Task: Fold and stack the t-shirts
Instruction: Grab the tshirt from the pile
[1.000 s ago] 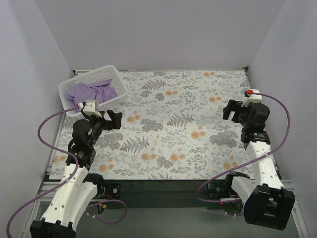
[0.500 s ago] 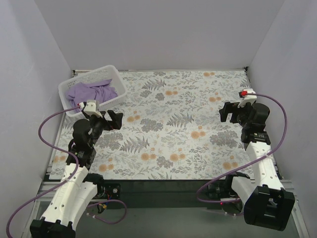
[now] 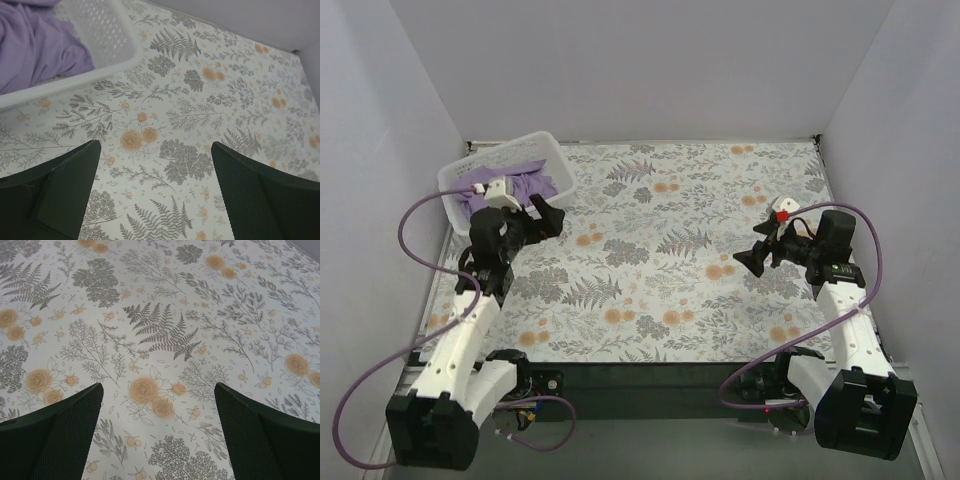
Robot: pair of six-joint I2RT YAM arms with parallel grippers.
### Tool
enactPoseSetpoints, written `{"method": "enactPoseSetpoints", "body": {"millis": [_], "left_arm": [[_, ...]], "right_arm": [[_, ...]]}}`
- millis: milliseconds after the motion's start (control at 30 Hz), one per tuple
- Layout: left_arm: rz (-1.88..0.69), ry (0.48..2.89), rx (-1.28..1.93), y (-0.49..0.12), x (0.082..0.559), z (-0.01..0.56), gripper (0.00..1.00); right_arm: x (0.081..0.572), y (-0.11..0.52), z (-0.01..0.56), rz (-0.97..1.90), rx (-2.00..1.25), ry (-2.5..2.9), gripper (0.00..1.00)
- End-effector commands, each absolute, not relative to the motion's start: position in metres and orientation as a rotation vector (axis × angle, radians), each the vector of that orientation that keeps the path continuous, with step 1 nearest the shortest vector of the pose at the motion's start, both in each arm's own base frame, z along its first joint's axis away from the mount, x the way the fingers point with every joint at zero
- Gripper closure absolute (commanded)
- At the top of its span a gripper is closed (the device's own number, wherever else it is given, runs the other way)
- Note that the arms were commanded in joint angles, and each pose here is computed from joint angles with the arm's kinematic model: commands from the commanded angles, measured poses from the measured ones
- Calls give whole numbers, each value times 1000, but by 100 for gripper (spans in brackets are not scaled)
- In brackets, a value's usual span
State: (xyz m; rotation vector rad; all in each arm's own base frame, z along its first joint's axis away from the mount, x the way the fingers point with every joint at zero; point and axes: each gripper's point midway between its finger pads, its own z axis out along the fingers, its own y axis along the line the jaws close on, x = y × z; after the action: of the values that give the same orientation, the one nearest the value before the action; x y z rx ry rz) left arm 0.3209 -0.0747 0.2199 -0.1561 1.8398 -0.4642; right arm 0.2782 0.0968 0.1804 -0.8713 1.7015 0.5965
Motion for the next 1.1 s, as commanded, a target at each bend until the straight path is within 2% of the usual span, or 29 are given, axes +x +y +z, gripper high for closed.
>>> {"method": "enactPoseSetpoints", "body": {"millis": [0, 67, 100, 167, 333, 533, 733, 833, 867, 967, 1000, 1067], "left_arm": [[-564, 1815, -421, -45, 365, 264, 9], [-571, 1929, -598, -22, 396, 235, 16], [-587, 1902, -648, -15, 414, 254, 18], [-533, 2005, -776, 1, 441, 216, 18], [-359, 2113, -1006, 38, 501, 172, 23], [-15, 2212, -1205, 80, 512, 118, 24], [124, 2245, -1190, 96, 508, 102, 29], [121, 2261, -1152, 96, 511, 100, 46], [112, 2270, -1130, 95, 513, 99, 66], [51, 2256, -1079, 89, 524, 114, 97], [44, 2247, -1061, 89, 526, 121, 100], [-1, 2194, -1007, 83, 534, 153, 100]], "right_arm": [[265, 112, 189, 707, -957, 1604, 2], [262, 113, 187, 722, -954, 1608, 2], [263, 113, 186, 718, -948, 1616, 2], [265, 109, 184, 692, -935, 1635, 2], [266, 107, 186, 688, -919, 1648, 2], [268, 105, 186, 689, -905, 1664, 2], [269, 105, 184, 691, -901, 1672, 2], [269, 105, 184, 692, -899, 1675, 2], [269, 104, 183, 690, -900, 1676, 2], [270, 103, 182, 686, -897, 1678, 2], [270, 103, 183, 685, -897, 1676, 2], [270, 103, 182, 686, -894, 1678, 2]]}}
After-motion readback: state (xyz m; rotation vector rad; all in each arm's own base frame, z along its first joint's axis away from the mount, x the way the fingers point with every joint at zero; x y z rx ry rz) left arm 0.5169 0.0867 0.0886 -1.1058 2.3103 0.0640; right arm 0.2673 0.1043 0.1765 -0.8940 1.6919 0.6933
